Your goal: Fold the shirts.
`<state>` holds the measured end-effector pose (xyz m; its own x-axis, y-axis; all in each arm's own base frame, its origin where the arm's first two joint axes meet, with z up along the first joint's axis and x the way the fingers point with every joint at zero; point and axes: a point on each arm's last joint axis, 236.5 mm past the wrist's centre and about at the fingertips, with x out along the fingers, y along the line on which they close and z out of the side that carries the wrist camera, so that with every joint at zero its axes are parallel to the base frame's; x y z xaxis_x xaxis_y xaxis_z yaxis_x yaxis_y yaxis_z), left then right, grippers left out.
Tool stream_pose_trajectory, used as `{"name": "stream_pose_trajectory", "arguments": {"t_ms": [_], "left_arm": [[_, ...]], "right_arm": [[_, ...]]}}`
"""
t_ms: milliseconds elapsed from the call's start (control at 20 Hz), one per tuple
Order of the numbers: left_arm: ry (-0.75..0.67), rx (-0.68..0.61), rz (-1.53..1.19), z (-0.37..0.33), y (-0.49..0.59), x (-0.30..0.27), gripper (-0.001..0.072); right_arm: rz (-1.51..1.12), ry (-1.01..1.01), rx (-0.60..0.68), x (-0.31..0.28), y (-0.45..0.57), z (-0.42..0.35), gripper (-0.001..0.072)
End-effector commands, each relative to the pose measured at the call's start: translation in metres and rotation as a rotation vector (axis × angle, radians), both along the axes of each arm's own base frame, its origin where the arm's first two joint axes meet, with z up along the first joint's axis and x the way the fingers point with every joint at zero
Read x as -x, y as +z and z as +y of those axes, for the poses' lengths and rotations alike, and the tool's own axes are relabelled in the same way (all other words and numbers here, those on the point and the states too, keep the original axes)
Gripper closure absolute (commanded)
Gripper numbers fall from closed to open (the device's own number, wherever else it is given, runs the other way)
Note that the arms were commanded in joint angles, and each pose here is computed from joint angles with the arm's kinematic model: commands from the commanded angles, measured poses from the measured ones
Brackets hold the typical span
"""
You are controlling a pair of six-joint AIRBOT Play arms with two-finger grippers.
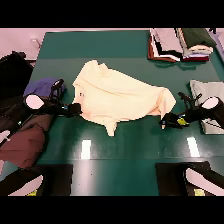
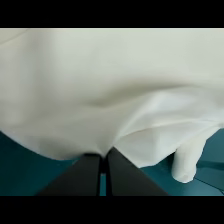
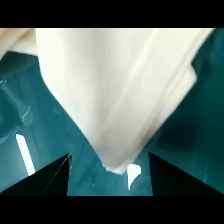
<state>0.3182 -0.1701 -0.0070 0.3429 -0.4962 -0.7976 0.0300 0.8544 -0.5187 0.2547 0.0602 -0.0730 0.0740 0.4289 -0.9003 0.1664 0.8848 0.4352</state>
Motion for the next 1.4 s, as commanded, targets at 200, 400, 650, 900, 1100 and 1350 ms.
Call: {"name": "stream_pose_trajectory", "arguments": {"t_ms": [200,400,650,900,1100,1350], "left_arm": [[-0.008,-0.002,0.003,0.000,0.000,0.001,0.0686],[-0.062,-0.015,-0.058,-0.002,0.028,-0.003,0.0686],[-0.109,-0.136,-0.490,0.021,0.211,-0.024,0.0686],[-0.007,-0.171,-1.062,0.058,0.461,0.038,0.0686],[0.084,-0.146,-1.370,0.083,0.573,0.113,0.0686],[0.133,-0.237,-1.260,0.101,0.546,0.091,0.0687]], "right_arm": [[-0.057,0.000,0.026,-0.013,-0.005,0.014,0.0555],[-0.103,0.046,0.024,-0.018,0.012,0.023,0.0691],[-0.578,0.046,0.068,-0.068,0.201,0.009,0.0691],[-1.095,-0.124,0.287,-0.035,0.433,-0.052,0.0691],[-1.249,-0.207,0.469,0.006,0.524,-0.076,0.0692],[-1.170,-0.186,0.462,-0.003,0.527,-0.083,0.0692]]}}
